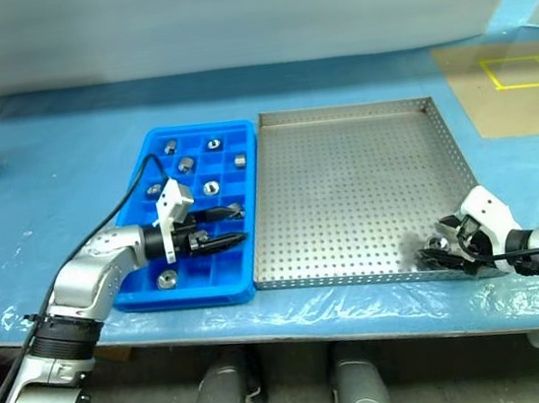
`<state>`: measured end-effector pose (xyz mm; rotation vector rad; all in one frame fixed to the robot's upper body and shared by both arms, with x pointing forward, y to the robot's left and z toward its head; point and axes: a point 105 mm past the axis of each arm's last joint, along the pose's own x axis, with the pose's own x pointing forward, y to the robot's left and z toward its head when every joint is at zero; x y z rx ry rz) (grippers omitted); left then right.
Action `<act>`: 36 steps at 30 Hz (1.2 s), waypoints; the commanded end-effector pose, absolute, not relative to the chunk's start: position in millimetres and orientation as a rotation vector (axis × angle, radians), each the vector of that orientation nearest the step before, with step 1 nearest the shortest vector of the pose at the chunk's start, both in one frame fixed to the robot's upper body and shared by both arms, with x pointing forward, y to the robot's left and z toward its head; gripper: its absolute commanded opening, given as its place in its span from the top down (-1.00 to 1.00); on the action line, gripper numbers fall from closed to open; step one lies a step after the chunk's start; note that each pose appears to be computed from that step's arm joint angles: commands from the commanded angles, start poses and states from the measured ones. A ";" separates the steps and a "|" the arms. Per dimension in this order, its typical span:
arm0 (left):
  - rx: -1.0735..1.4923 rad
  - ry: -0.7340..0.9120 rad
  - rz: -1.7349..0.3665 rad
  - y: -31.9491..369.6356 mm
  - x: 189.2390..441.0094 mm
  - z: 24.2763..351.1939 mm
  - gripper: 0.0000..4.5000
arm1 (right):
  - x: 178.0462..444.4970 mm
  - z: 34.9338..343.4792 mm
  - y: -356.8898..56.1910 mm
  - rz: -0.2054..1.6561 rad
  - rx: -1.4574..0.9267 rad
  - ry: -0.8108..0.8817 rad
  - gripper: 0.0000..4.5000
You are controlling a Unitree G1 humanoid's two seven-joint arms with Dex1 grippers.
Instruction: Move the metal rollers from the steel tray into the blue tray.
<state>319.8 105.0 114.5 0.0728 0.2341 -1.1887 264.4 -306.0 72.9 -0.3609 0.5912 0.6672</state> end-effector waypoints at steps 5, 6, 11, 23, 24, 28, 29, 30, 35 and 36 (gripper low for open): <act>0.087 0.183 -1.185 104.6 320.1 126.4 -0.66 | 263.6 75.2 -313.4 0.689 -0.382 0.621 -0.03; 0.089 0.184 -1.184 104.8 320.1 126.3 -0.66 | 262.2 76.2 -311.7 0.704 -0.367 0.620 0.14; 0.089 0.182 -1.175 105.9 320.8 126.8 -0.66 | 265.1 73.7 -307.0 0.711 -0.382 0.611 0.27; 0.098 0.157 -1.117 128.5 327.6 143.0 -0.66 | 308.9 148.9 -215.2 0.883 -0.320 0.286 0.27; 0.106 0.160 -1.103 135.6 328.8 144.7 -0.66 | 312.5 152.7 -198.8 0.925 -0.328 0.257 0.27; 0.148 0.154 -1.001 166.3 342.0 157.2 -0.66 | 325.9 163.5 -130.6 1.078 -0.295 0.138 0.27; 0.150 0.141 -0.974 173.3 345.7 163.9 -0.66 | 326.8 163.7 -112.4 1.121 -0.294 0.118 0.27; 0.152 0.130 -0.960 177.7 347.4 169.6 -0.66 | 326.0 163.6 -97.6 1.162 -0.297 0.104 0.27; 0.235 0.169 -1.028 186.3 323.3 171.1 -0.66 | 309.8 160.0 -31.5 1.381 -0.293 0.048 0.27; 0.240 0.186 -1.036 187.0 319.4 169.3 -0.66 | 305.4 158.2 -26.2 1.417 -0.287 0.053 0.27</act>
